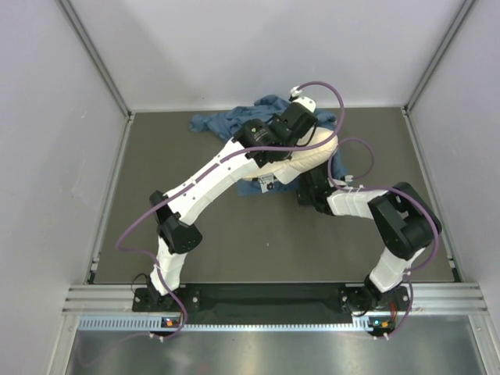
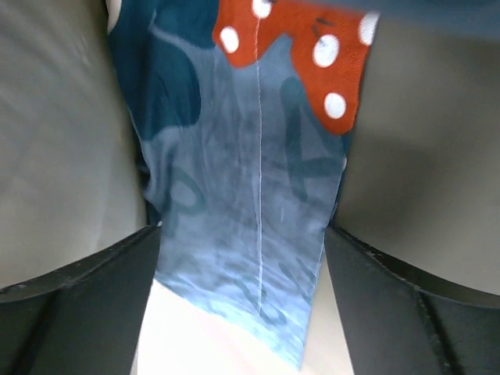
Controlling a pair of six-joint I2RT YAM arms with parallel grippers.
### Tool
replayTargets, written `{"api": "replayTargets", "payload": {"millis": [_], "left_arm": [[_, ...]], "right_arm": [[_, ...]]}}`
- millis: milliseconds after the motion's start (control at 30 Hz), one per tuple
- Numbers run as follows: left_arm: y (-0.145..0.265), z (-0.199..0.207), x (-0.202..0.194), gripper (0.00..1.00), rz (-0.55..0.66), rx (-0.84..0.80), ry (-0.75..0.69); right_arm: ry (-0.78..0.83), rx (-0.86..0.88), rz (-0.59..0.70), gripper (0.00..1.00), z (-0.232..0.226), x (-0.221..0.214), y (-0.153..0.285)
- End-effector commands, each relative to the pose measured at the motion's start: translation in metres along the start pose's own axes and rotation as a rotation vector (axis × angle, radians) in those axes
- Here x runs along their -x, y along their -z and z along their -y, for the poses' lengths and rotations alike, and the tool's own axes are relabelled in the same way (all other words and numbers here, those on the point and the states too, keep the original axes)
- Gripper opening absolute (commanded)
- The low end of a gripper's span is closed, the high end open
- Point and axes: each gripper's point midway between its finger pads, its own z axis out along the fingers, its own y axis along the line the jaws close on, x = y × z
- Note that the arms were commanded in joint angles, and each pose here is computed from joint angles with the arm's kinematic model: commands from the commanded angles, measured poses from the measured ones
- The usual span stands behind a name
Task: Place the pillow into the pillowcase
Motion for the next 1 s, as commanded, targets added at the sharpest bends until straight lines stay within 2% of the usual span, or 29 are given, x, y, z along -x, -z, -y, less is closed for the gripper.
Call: {"api": "replayTargets", "payload": {"millis": [0,67,100,167,267,367,467,533,567,600,633,667,700,733,767,800,833,867,967], "left_arm": [[0.045,-0.016,0.054,0.0,0.199,-0.029,0.106],[0.044,-0.013,0.054,0.0,0.199,-0.043,0.107],[0.044,-0.012,0.054,0.0,0.199,-0.048,0.108],[0.043,-0.01,0.053,0.0,0.197,-0.054,0.106],[0.041,-0.01,0.051,0.0,0.19,-0.054,0.101],[0.041,-0.009,0.05,0.0,0.188,-0.054,0.099],[0.04,-0.01,0.049,0.0,0.185,-0.052,0.097],[0.038,-0.011,0.048,0.0,0.181,-0.045,0.094],[0.037,-0.012,0.047,0.0,0.18,-0.04,0.092],[0.036,-0.011,0.046,0.0,0.177,-0.04,0.091],[0.033,-0.01,0.044,0.0,0.169,-0.038,0.086],[0.03,-0.009,0.042,0.0,0.165,-0.038,0.085],[0.026,-0.007,0.04,0.0,0.157,-0.038,0.082],[0.023,-0.006,0.039,0.0,0.153,-0.036,0.082],[0.015,0.001,0.036,0.0,0.142,-0.042,0.078],[0.015,0.001,0.036,0.0,0.144,-0.046,0.08],[0.014,0.003,0.036,0.0,0.144,-0.049,0.082],[0.01,0.006,0.035,0.0,0.138,-0.048,0.079],[0.004,0.009,0.036,0.0,0.132,-0.045,0.08]], "right_arm": [[0.062,-0.117,0.079,0.85,0.041,0.008,-0.018],[0.074,-0.119,0.077,0.76,0.042,0.007,-0.025],[0.081,-0.119,0.071,0.65,0.043,0.006,-0.027],[0.091,-0.122,0.054,0.6,0.042,0.003,-0.034],[0.117,-0.135,0.042,0.47,0.042,0.001,-0.04],[0.147,-0.111,0.011,0.03,0.034,0.0,-0.045],[0.19,-0.066,-0.016,0.0,0.025,0.002,-0.045],[0.205,0.037,-0.042,0.0,0.002,-0.002,-0.041],[0.267,0.074,-0.055,0.0,0.0,-0.001,-0.035],[0.267,0.168,-0.074,0.0,-0.021,-0.005,-0.029],[0.308,0.213,-0.131,0.0,-0.015,-0.011,-0.021],[0.359,0.29,-0.152,0.0,-0.024,-0.013,-0.01],[0.335,0.42,-0.207,0.0,-0.046,-0.023,0.008],[0.375,0.465,-0.236,0.0,-0.037,-0.023,0.019],[0.372,0.654,-0.294,0.0,-0.048,-0.029,0.055],[0.375,0.657,-0.305,0.0,-0.047,-0.031,0.056],[0.362,0.784,-0.304,0.0,-0.057,-0.026,0.079],[0.369,0.829,-0.317,0.0,-0.059,-0.027,0.088],[0.461,0.957,-0.36,0.0,-0.067,-0.036,0.111]]}}
